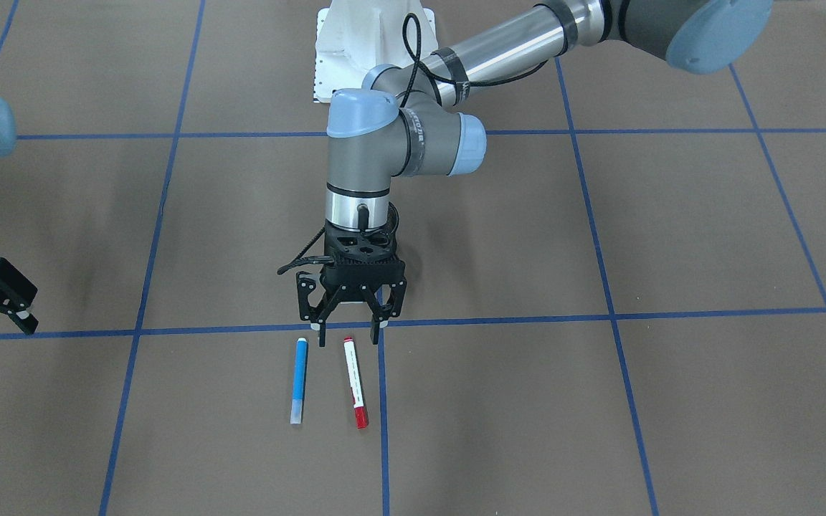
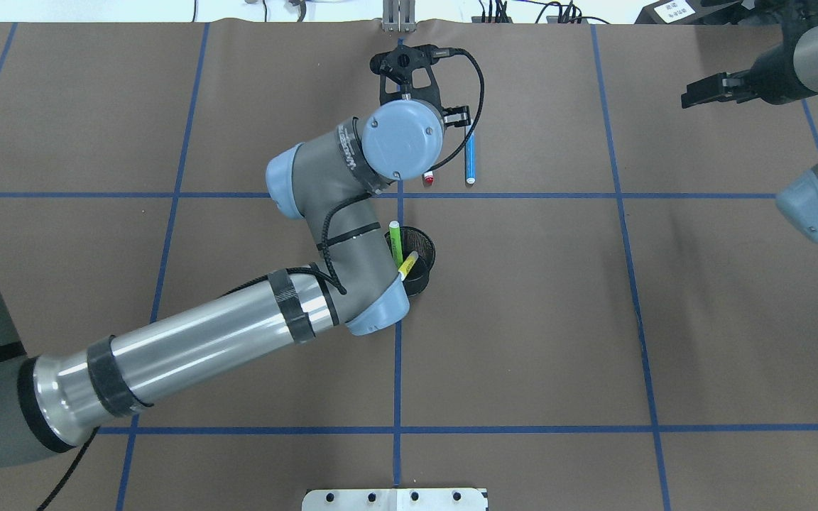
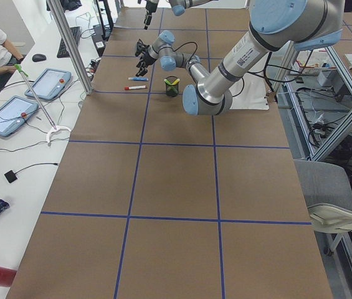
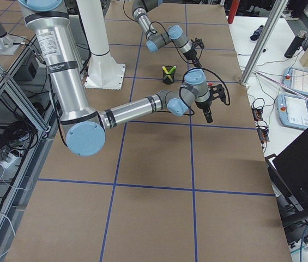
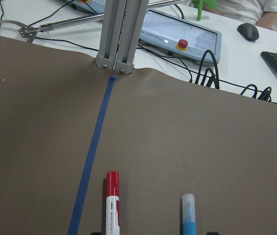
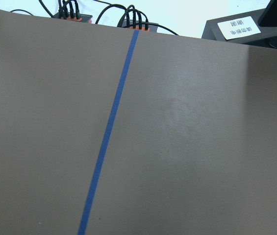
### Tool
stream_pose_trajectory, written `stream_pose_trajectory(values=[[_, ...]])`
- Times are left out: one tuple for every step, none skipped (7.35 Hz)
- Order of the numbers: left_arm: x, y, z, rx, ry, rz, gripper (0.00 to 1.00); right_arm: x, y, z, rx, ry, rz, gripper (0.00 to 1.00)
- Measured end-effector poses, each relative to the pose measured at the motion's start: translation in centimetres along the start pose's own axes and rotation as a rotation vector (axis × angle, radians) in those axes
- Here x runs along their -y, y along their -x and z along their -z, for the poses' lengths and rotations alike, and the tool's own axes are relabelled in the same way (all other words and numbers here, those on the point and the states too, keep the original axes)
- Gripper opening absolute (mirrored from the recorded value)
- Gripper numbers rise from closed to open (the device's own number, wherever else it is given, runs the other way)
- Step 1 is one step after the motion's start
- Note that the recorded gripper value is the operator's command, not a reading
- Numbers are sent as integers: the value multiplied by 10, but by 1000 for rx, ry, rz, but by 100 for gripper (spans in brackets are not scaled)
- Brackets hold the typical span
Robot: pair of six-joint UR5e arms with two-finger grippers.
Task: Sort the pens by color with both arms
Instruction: 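Lift the white marker and lay it beside the blue pen, open left gripper, then withdraw the left arm while the right gripper reaches over the cup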
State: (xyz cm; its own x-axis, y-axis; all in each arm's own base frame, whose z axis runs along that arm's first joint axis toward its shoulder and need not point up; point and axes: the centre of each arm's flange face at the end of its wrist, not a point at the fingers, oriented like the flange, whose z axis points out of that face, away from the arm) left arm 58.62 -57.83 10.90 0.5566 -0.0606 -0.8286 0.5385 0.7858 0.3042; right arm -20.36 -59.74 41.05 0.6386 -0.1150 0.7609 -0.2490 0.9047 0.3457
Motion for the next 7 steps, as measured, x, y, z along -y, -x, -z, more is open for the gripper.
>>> stream_pose_trajectory(values=[[31, 52, 17, 20, 73, -54, 76, -1, 53, -11, 32, -11, -57, 99], [57, 119, 34, 27, 127, -137, 76, -13, 114, -22, 47, -21, -87, 99], [83, 184, 45, 31, 189, -198, 76, -26, 181, -23, 47, -2, -109, 99], [109, 246, 52, 29, 260, -227, 76, -33, 248, -16, 33, 44, -125, 98], [132, 305, 60, 19, 326, -243, 76, -39, 308, -11, 17, 98, -129, 96], [151, 362, 69, 7, 384, -237, 76, -42, 356, -18, 14, 178, -123, 96], [162, 409, 80, -11, 429, -212, 76, -37, 404, -36, 25, 289, -112, 93]])
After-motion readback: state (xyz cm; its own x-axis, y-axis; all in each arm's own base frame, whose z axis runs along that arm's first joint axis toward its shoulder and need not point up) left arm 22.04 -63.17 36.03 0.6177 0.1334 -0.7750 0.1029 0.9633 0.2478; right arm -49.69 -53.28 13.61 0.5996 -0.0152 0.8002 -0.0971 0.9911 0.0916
